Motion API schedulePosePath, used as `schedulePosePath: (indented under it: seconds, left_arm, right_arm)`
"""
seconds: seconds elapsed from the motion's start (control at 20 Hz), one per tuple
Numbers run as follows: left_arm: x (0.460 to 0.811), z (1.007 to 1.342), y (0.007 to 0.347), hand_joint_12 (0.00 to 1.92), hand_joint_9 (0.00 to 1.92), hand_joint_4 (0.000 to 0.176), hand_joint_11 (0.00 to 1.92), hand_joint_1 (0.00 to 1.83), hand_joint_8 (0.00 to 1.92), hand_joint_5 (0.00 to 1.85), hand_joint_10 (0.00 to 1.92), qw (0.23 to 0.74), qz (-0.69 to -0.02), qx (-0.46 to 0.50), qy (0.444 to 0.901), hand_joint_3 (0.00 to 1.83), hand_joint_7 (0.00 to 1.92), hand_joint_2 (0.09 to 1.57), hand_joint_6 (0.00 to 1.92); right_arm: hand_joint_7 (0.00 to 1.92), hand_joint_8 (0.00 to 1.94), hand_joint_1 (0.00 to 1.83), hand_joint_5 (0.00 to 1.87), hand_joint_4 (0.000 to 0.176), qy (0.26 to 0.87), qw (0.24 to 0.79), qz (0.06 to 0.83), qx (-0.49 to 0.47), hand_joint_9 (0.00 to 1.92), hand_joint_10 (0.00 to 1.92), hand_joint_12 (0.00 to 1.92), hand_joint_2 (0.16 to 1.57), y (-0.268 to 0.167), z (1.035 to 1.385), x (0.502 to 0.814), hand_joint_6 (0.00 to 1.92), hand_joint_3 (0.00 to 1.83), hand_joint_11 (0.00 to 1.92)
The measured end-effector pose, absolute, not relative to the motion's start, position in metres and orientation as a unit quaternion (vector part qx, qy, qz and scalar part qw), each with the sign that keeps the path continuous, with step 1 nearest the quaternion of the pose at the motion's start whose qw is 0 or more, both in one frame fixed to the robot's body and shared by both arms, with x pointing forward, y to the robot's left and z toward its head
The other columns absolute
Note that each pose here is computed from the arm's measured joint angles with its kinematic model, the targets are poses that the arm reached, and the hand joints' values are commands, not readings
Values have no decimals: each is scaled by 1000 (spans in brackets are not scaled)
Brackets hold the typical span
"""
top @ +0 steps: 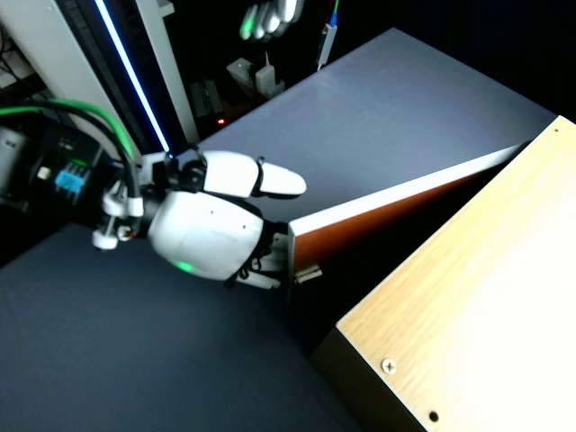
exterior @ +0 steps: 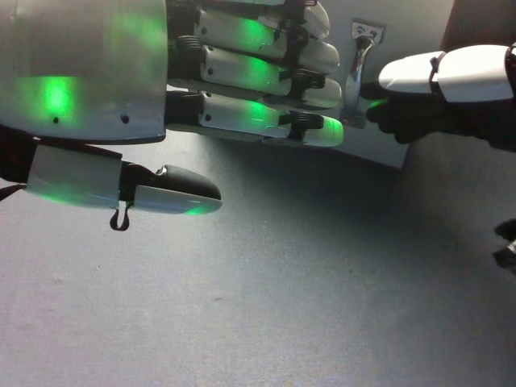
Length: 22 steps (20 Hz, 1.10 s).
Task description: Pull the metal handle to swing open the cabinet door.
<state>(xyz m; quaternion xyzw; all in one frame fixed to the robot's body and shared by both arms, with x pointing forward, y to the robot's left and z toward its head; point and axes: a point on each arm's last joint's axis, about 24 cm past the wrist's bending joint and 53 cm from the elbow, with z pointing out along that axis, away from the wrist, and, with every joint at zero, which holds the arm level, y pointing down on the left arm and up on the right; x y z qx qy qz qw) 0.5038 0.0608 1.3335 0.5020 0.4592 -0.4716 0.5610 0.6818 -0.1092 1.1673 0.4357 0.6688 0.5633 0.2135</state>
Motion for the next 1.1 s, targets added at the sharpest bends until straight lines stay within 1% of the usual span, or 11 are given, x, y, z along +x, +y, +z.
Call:
schedulePosePath:
  seconds: [0.2, 0.3, 0.35, 0.45, 0.65, 0.85, 1.1]
  left_arm:
    - [504, 1333, 61, 776, 366, 0, 21, 0, 8, 389, 7, 561, -472, 502, 459, 12, 404, 1522, 10]
    - [504, 1333, 61, 779, 374, 0, 30, 0, 10, 393, 8, 561, -472, 502, 459, 9, 415, 1520, 9]
    - [504, 1333, 61, 758, 387, 0, 50, 0, 3, 403, 3, 561, -472, 502, 459, 5, 426, 1528, 3]
    - [504, 1333, 61, 749, 380, 0, 50, 0, 0, 404, 0, 561, -472, 502, 459, 12, 418, 1549, 0]
    - [504, 1333, 61, 760, 388, 0, 66, 0, 6, 394, 6, 561, -472, 502, 459, 16, 422, 1565, 0]
    - [504, 1333, 61, 764, 385, 0, 44, 0, 2, 384, 2, 561, -472, 502, 459, 8, 419, 1559, 3]
    - [504, 1333, 61, 775, 399, 0, 57, 0, 7, 408, 7, 561, -472, 502, 459, 5, 434, 1557, 10]
  right_arm:
    - [378, 5, 0, 370, 0, 684, 212, 545, 437, 330, 4, 883, 1423, -119, 1158, 675, 8, 8, 0]
    - [347, 1, 4, 337, 0, 682, 216, 546, 436, 308, 0, 852, 1491, -121, 1160, 674, 0, 27, 0]
    - [352, 2, 47, 342, 0, 684, 217, 545, 433, 311, 1, 865, 1509, -122, 1160, 673, 2, 21, 0]
    - [356, 2, 1, 353, 0, 689, 219, 543, 427, 309, 4, 842, 1537, -120, 1160, 671, 6, 21, 0]
    - [372, 4, 0, 372, 0, 704, 231, 535, 405, 326, 7, 860, 1553, -118, 1157, 666, 8, 16, 0]
    - [364, 1, 0, 370, 0, 734, 244, 515, 369, 311, 1, 807, 1547, -115, 1147, 656, 3, 2, 0]
    - [368, 2, 0, 356, 0, 761, 281, 494, 313, 313, 1, 797, 1540, -117, 1145, 655, 0, 0, 0]
